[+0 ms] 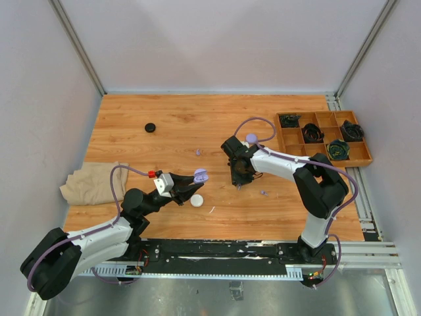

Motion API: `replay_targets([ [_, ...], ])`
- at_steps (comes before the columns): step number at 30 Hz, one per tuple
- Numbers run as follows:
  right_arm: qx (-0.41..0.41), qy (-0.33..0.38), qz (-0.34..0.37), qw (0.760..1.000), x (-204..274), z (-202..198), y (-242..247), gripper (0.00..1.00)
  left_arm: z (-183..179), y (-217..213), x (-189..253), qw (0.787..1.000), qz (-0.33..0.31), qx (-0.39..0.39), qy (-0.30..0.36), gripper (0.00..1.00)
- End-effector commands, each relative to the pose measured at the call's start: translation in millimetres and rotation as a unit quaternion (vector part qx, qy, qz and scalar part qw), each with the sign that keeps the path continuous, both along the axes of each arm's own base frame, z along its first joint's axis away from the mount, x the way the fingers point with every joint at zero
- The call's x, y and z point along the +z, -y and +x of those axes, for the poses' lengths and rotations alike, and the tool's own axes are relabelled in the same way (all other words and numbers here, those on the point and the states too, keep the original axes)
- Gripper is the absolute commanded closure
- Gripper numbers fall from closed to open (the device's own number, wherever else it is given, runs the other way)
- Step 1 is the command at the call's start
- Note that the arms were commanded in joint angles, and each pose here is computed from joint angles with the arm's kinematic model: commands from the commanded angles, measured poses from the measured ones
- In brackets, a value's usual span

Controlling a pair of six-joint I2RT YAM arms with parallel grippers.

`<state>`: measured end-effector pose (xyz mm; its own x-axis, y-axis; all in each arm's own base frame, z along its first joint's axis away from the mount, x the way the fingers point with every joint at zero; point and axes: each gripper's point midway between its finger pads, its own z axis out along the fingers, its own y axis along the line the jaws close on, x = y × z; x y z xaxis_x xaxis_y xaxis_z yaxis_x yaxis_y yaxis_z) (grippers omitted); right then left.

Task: Insert the wireless bluetooth earbuds into the charging case
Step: Pick up the earbud from the center of the board.

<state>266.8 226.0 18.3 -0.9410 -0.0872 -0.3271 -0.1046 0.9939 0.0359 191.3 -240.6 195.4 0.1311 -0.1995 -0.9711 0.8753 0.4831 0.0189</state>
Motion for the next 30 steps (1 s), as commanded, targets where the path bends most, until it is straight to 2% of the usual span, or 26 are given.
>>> replay_targets([
  [1,-0.008,-0.013,-0.019,1.0,-10.7,-4.7,12.3,0.71,-0.6,3.0,13.6,1.0,-0.011,-0.007,0.016,1.0],
  [13,0.024,0.03,-0.011,0.999,11.8,-0.7,11.6,0.81,1.7,0.2,12.3,1.0,-0.014,0.004,0.015,1.0],
  [24,0.086,0.159,0.017,0.983,87.4,8.4,-9.9,0.82,14.0,-11.0,9.7,0.998,-0.034,0.052,0.002,1.0],
  [30,0.133,0.241,0.057,0.96,138.9,3.1,-29.6,0.82,15.7,-12.0,9.9,0.997,-0.047,0.056,0.0,1.0],
])
